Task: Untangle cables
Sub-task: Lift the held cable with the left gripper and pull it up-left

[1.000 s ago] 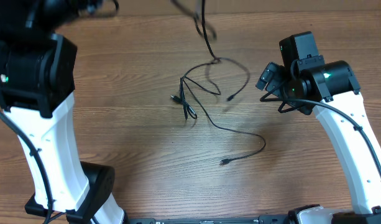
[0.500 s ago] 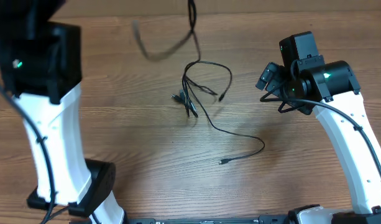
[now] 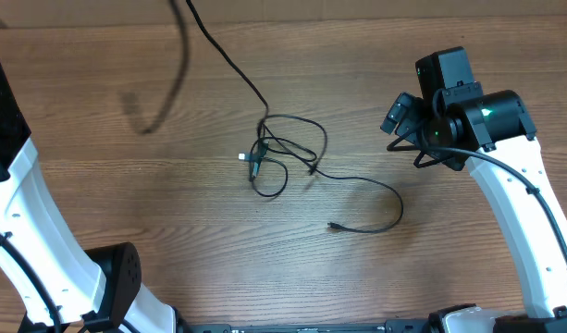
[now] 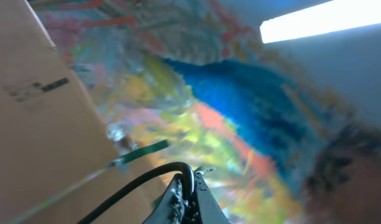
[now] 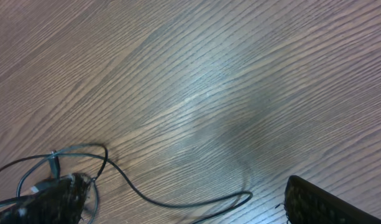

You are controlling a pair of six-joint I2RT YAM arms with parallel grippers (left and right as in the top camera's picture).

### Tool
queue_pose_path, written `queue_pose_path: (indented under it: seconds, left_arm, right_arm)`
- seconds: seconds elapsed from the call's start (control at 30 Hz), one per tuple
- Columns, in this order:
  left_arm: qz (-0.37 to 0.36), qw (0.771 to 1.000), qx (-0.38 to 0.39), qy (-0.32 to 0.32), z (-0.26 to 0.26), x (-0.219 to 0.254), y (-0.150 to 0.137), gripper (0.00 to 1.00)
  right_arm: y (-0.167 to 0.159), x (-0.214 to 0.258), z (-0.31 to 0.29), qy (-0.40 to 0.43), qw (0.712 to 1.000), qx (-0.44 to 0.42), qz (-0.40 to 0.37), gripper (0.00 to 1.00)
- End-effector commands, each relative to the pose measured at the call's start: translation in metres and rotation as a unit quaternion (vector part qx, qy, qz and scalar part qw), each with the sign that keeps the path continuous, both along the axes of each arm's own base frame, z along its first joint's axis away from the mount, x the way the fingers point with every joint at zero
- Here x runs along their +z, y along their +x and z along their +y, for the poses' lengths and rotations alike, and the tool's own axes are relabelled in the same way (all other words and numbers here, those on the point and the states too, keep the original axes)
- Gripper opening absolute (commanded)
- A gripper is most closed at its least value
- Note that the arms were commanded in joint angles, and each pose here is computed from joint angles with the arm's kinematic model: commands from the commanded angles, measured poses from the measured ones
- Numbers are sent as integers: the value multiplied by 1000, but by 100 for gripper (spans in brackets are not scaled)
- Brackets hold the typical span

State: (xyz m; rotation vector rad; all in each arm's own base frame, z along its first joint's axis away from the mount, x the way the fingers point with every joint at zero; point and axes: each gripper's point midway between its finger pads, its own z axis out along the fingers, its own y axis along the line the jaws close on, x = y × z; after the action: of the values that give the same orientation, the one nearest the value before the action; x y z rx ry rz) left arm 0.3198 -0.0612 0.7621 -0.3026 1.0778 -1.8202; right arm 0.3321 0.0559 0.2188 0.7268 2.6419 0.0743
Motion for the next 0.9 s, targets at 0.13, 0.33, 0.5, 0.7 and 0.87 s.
queue_pose_path:
  seconds: [0.13, 0.33, 0.5, 0.7, 0.87]
  left_arm:
    - [-8, 995, -30, -95, 14, 25, -21, 4]
    - [15, 999, -16, -45, 5, 8, -9, 4]
    - [82, 996, 17, 13, 3, -30, 20, 4]
    - [143, 985, 38, 94, 0, -78, 40, 5]
    - [163, 982, -29, 95, -17, -83, 28, 4]
  right_arm:
    - [1, 3, -3, -8, 1000, -2, -7, 100]
    - [1, 3, -3, -8, 1000, -2, -7, 100]
    - [1, 3, -3, -8, 1000, -2, -7, 100]
    - [1, 3, -3, -8, 1000, -2, -7, 100]
    - [1, 3, -3, -8, 1000, -2, -7, 100]
